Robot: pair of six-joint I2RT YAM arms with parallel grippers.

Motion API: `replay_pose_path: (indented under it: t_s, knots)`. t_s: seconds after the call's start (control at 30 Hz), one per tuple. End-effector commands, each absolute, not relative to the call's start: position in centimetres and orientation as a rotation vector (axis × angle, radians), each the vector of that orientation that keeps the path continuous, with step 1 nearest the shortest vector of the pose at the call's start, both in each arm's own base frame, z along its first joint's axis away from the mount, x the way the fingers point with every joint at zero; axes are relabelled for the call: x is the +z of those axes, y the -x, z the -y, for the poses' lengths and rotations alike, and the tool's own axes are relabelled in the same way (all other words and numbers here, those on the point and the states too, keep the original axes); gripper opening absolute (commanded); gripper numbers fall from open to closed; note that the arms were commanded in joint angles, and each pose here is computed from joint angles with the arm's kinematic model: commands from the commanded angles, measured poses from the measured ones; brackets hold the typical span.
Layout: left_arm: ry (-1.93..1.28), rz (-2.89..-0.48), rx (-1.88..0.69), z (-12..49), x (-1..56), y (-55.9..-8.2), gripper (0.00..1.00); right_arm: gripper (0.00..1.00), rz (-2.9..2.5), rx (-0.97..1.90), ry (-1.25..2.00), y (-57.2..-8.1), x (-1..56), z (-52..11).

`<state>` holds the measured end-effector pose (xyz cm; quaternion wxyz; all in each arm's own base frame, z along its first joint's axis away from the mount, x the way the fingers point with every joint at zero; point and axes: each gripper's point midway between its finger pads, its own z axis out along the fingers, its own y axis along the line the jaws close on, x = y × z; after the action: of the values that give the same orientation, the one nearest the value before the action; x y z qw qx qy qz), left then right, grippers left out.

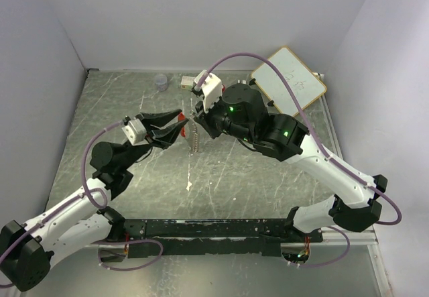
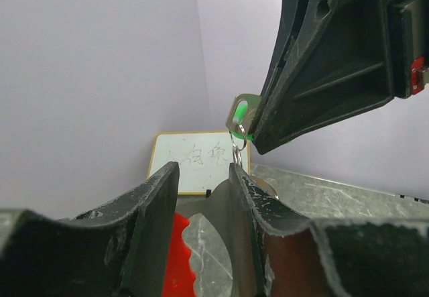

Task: Remove the keys from the keyring

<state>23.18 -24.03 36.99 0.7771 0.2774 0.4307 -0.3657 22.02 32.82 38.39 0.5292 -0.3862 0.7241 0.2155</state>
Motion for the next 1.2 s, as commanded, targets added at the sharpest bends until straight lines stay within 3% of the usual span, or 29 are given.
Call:
replay_pose_path:
  t_s: [0.0, 1.17]
  knots:
    - [-0.585, -0.879, -0.778, 23.3, 38.5, -22.4, 0.47, 0.0, -1.665, 0.534, 0.899, -22.0, 40.2, -32.7]
    - [-0.569, -0.935, -0.811, 22.4, 35.9, -21.1, 0.45, 0.0, -1.43, 0.64, 1.134, -18.2, 39.8, -32.6]
